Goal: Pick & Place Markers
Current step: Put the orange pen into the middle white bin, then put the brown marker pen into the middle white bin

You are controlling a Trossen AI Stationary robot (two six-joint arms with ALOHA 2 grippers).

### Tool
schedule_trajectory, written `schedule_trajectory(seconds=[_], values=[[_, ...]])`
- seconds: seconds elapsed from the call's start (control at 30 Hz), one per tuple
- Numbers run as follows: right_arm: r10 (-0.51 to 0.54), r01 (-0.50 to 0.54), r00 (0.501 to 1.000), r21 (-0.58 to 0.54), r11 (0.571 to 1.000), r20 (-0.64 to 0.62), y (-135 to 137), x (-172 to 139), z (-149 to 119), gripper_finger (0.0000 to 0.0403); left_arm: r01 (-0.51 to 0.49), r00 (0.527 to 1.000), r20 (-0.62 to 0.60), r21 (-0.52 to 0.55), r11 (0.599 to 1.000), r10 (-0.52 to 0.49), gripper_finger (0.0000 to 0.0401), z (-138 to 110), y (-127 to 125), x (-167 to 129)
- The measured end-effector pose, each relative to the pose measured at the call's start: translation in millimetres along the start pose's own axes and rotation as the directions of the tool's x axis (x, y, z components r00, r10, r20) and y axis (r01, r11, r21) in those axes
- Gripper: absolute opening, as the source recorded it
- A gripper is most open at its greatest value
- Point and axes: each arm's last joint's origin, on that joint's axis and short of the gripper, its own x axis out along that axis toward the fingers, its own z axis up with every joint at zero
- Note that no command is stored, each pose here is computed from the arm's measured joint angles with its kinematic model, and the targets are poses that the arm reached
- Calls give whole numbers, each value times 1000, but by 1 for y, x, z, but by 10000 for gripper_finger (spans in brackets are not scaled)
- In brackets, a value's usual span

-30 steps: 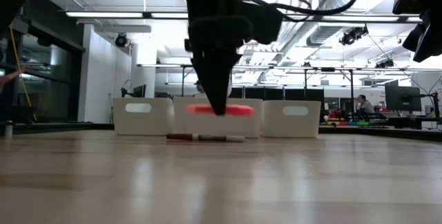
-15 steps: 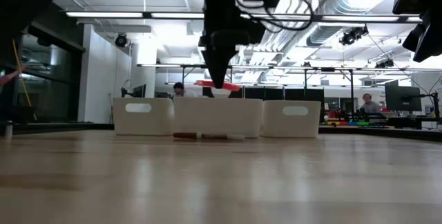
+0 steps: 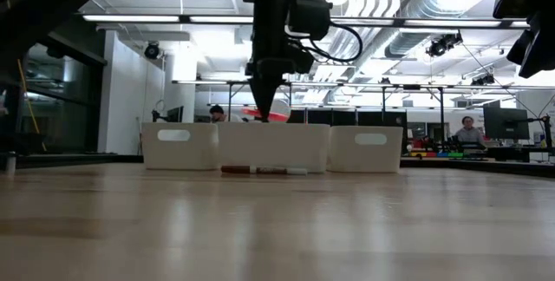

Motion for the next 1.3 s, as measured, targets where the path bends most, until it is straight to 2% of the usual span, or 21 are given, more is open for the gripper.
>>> schedule_trajectory(seconds=[0.17,0.4,0.53,0.7,0.83,0.93,1.0,1.13,1.23,1.3], values=[[-8,8,1000,0,1000,6,0,0,0,0,6,1000,20,52,999,-7,51,2,4,1],[-17,17,1000,0,1000,14,-1,0,0,0,4,999,44,77,997,-8,142,5,3,1],[-18,18,1000,10,1000,14,-1,0,0,0,28,998,55,73,997,-32,174,6,3,1],[-21,20,1000,19,1000,16,-1,0,0,0,46,997,65,54,997,-49,174,6,-4,-1],[-21,21,1000,23,1000,16,-1,0,0,0,76,994,67,194,978,-90,167,5,-25,-6],[-21,20,1000,23,1000,16,-1,0,0,0,86,990,76,337,938,-118,166,4,-44,-11],[-21,20,1000,23,1000,16,-1,0,0,0,83,985,107,393,916,-136,166,5,-56,-14],[-21,20,1000,23,1000,16,-1,0,0,0,67,976,158,447,892,-152,166,10,-77,-14],[-21,20,1000,23,1000,16,-1,0,0,0,55,969,191,452,891,-156,166,13,-83,-16],[-20,20,1000,23,1000,17,-1,0,0,0,52,969,193,446,894,-153,166,18,-86,-6]])
